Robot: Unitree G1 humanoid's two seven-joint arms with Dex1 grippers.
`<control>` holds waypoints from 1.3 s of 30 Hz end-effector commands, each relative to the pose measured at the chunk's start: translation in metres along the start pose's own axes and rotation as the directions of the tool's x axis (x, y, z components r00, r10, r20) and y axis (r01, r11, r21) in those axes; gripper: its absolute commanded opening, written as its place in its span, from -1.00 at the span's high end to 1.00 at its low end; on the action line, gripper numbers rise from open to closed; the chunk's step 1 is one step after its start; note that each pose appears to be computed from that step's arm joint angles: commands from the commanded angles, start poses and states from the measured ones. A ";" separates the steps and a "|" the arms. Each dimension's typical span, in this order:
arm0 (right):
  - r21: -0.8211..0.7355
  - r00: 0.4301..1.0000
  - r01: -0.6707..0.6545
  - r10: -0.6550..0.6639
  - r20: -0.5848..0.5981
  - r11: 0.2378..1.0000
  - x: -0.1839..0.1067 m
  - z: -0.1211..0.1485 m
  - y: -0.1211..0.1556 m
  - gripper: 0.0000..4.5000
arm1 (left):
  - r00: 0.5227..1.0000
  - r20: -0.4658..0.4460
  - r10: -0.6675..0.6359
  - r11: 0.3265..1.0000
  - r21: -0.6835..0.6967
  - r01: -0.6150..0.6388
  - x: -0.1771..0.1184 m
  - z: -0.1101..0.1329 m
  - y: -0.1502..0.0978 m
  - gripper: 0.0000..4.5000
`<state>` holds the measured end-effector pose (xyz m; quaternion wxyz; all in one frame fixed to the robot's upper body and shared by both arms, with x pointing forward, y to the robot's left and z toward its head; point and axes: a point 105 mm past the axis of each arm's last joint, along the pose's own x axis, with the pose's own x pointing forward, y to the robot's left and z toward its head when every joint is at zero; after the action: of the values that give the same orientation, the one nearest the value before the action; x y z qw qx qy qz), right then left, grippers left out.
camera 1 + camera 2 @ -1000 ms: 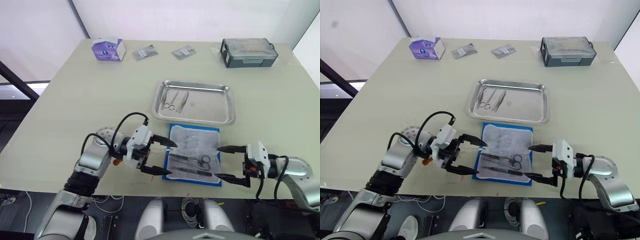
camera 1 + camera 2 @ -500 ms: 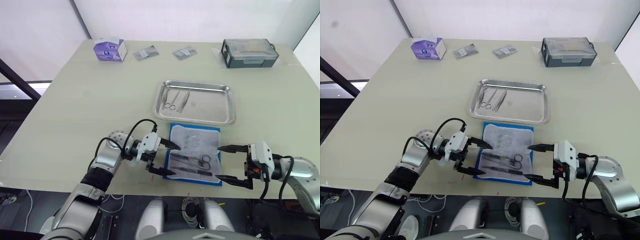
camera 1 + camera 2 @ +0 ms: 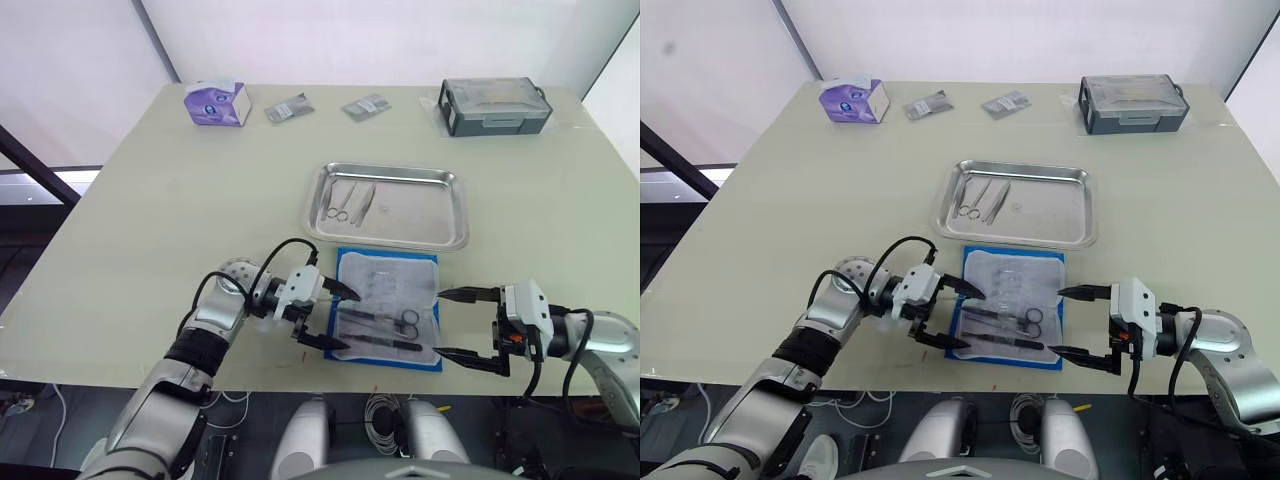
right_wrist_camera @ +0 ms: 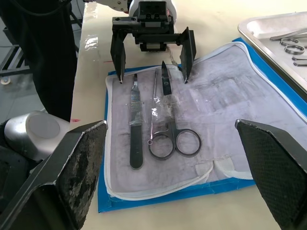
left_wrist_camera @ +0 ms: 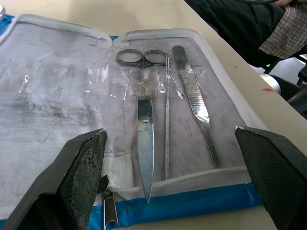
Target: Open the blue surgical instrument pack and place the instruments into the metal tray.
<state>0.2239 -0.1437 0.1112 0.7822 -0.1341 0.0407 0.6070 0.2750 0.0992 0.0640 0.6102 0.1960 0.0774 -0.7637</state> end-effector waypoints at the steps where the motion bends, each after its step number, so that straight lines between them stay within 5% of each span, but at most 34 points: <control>1: -0.071 0.998 0.045 -0.042 0.042 0.996 0.002 0.019 -0.009 -1.00 | 0.988 -0.115 -0.108 0.982 -0.166 0.088 0.010 -0.036 -0.024 -0.99; 18: -0.130 0.977 0.041 -0.066 -0.200 0.991 0.042 0.015 -0.011 -1.00 | 0.980 -0.136 -0.143 0.968 -0.226 0.110 0.016 -0.045 -0.033 -0.99; 39: -0.093 0.871 0.100 -0.132 -0.474 0.991 0.069 -0.011 -0.022 -1.00 | 0.980 -0.129 -0.154 0.963 -0.243 0.119 0.023 -0.042 -0.032 -0.99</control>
<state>0.2639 -0.0885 0.0890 0.7775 -0.3035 0.2048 0.5112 0.2740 0.0950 0.0586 0.6060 0.1912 0.1183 -0.7630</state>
